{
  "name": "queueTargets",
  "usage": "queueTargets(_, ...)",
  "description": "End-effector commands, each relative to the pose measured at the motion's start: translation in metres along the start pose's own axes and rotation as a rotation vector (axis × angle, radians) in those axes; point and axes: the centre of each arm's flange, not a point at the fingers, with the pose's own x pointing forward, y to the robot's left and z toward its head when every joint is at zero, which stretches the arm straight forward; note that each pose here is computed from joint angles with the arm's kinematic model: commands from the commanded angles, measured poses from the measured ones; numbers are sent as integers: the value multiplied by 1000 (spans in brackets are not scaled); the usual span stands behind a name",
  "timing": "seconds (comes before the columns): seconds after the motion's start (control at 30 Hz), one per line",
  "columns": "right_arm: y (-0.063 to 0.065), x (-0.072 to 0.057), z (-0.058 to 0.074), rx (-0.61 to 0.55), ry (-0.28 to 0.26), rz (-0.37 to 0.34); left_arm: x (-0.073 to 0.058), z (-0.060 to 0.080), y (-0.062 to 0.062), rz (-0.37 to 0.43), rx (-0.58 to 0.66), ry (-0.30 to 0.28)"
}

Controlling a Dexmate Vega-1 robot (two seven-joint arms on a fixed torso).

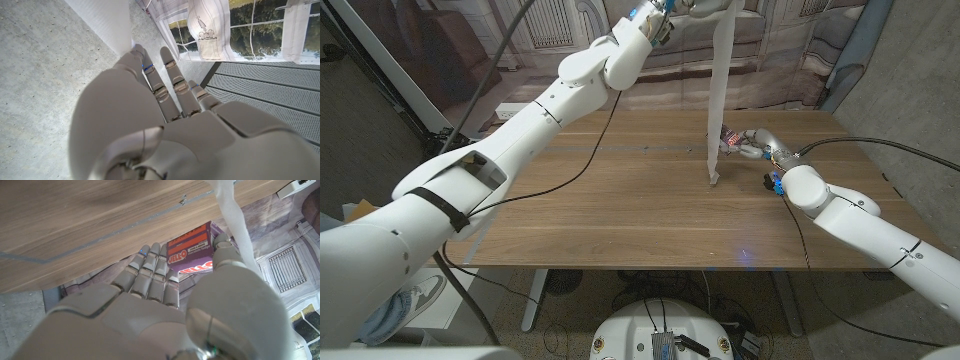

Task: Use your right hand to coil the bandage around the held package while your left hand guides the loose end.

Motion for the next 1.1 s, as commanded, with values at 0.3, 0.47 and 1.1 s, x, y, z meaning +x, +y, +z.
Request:
queueTargets(0.3,6,-8,10,40,-58,7,20,12,-13,-2,-26,-5)
queueTargets(0.47,6,-6,15,36,-68,10,21,18,-11,5,-37,-19)
queueTargets(1.1,11,-1,28,27,-107,32,29,31,-7,30,-25,-34)
